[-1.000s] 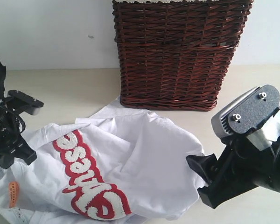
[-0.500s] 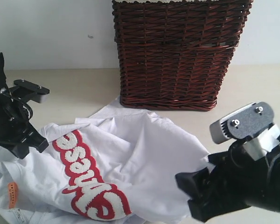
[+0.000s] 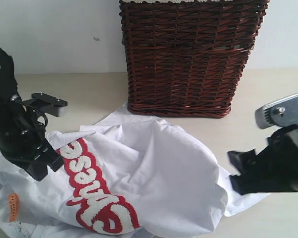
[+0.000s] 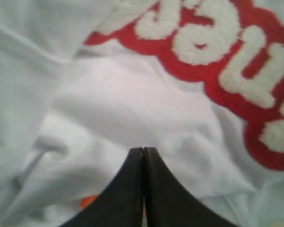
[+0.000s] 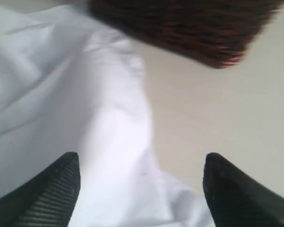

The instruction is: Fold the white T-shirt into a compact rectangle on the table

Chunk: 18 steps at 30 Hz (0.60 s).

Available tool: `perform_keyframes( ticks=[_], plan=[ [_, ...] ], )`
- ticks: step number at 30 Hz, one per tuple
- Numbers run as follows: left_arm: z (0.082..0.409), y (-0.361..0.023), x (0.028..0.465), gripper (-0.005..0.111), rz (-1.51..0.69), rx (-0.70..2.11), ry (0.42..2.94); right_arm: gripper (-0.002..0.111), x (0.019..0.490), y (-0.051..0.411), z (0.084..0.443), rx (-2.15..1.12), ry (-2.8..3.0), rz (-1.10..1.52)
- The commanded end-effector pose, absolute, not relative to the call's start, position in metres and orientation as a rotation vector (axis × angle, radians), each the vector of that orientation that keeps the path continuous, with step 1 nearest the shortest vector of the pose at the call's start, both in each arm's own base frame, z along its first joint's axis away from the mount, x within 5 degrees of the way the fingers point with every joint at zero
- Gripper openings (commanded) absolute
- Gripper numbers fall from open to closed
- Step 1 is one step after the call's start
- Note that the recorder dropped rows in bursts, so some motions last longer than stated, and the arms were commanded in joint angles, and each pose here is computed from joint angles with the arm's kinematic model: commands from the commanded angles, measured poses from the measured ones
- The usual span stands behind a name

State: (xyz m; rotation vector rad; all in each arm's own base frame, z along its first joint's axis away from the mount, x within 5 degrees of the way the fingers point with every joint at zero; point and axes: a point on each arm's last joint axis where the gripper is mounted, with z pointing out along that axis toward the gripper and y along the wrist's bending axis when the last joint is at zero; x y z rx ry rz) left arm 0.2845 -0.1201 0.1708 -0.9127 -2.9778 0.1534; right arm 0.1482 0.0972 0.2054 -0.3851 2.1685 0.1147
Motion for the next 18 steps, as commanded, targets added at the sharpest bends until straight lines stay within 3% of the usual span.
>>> perform_keyframes(
  ticks=[1,4,8,9,14,18],
  plan=[
    [0.173,-0.153,0.266,0.000,0.209,-1.086,-2.881,0.066,0.153,0.075,0.218,-0.186,2.110,-0.095],
    [0.169,-0.176,0.253,0.000,0.207,-1.198,-2.841,0.047,0.153,0.076,0.219,-0.194,2.110,-0.083],
    [0.143,-0.192,0.235,0.000,0.176,-1.211,-2.781,0.005,0.152,0.082,0.217,-0.296,2.113,-0.048],
    [0.135,-0.192,0.233,0.000,0.160,-1.194,-2.758,0.000,0.152,0.082,0.217,-0.297,2.112,-0.049],
    [0.096,-0.179,0.228,0.000,-0.021,-1.102,-2.634,0.000,0.152,0.082,0.217,-0.297,2.112,-0.049],
    [0.091,-0.164,0.235,0.000,-0.190,-1.064,-2.623,0.000,0.152,0.082,0.217,-0.297,2.112,-0.049]
  ],
)
